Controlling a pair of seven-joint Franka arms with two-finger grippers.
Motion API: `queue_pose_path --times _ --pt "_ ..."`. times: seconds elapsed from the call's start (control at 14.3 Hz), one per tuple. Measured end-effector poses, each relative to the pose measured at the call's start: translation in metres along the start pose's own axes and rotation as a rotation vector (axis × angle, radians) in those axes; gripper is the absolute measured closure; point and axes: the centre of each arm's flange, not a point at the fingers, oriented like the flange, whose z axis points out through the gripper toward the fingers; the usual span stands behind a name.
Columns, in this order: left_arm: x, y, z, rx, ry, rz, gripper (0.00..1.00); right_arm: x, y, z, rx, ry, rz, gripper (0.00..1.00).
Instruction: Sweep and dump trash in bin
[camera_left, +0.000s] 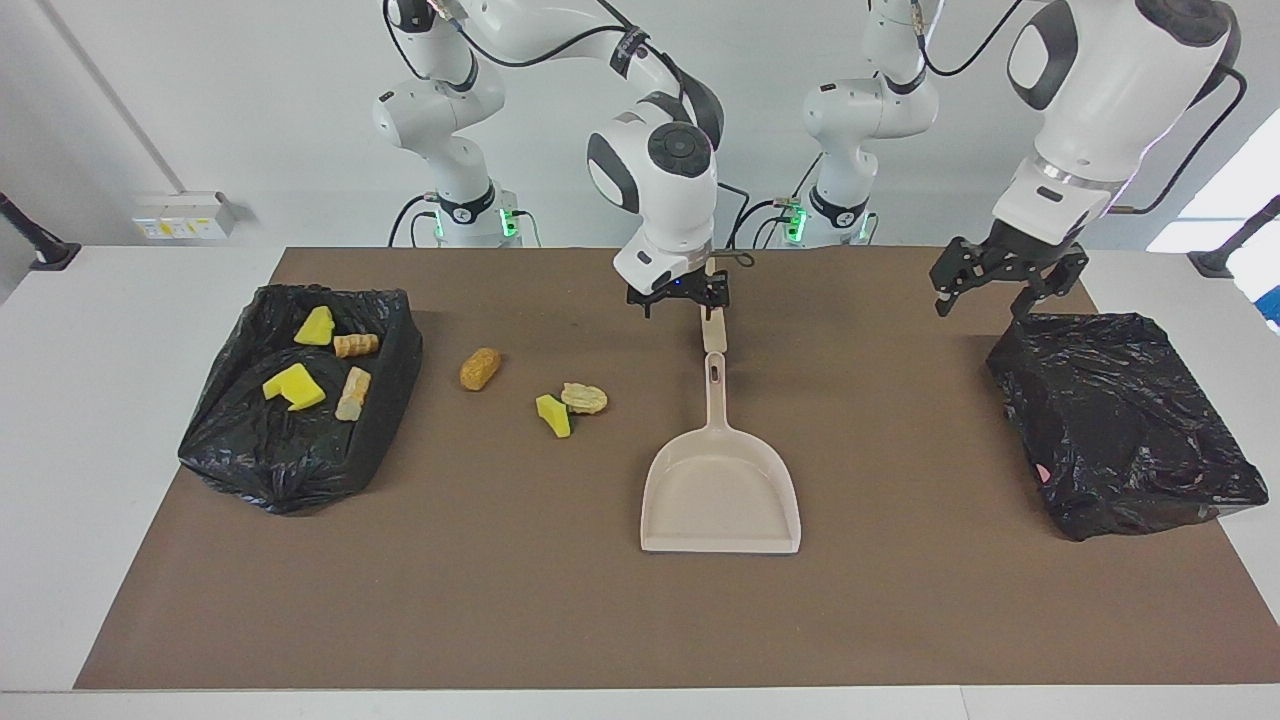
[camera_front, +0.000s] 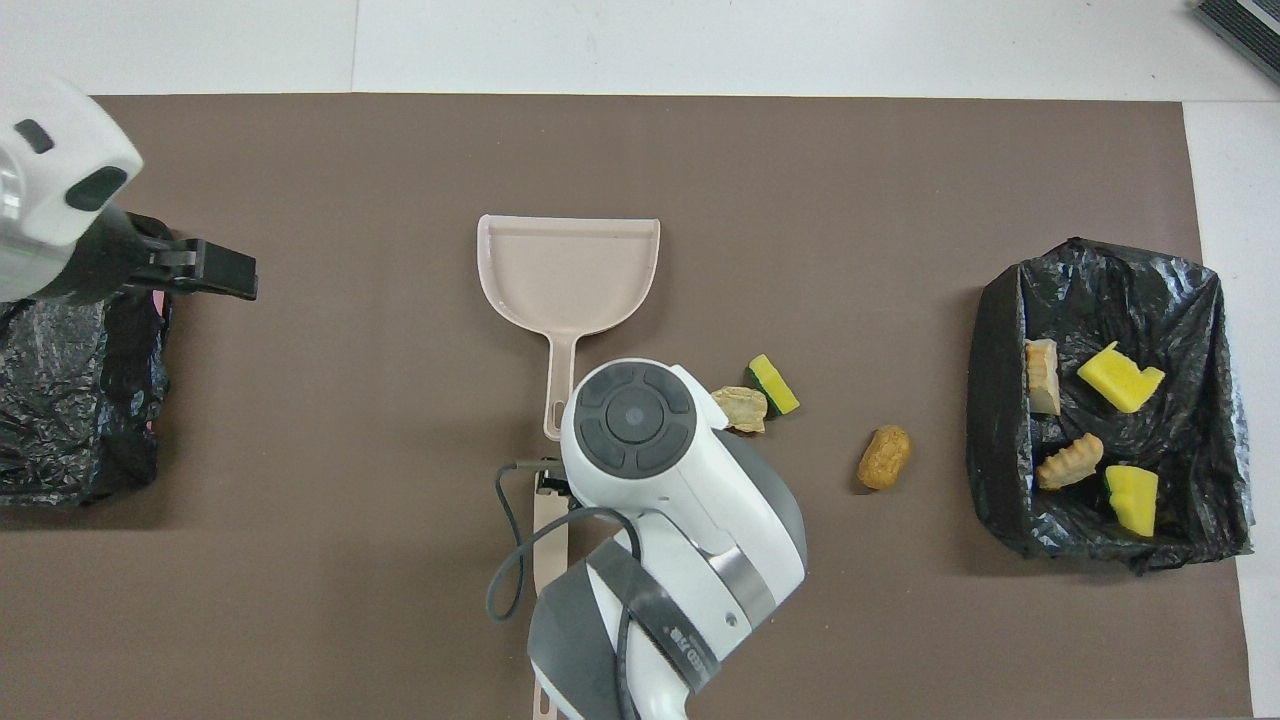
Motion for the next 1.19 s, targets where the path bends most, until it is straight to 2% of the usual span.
queue_pose_path --times 0.14,0.35,0.63,0.91,1.19 --pt "0.007 0.024 0.016 -0.006 -0.015 0.037 0.00 -0.038 0.002 0.011 0.002 -0.017 -0.017 0.00" --pt "0.018 0.065 0.044 -0.010 -0.016 0.067 0.00 -0.087 0.002 0.033 0.043 -0.007 0.000 0.00" --pt "0.034 0.149 0.112 -0.005 -0.003 0.048 0.00 -0.131 0.006 0.048 0.056 -0.010 -0.015 0.00" --pt "0.025 0.212 0.164 -0.014 -0.028 0.071 0.00 -0.153 -0.009 0.058 0.077 0.013 -0.029 0.00" --pt "-0.004 0.237 0.209 0.005 -0.085 0.085 0.00 -0.156 -0.023 0.075 0.103 0.040 -0.049 0.03"
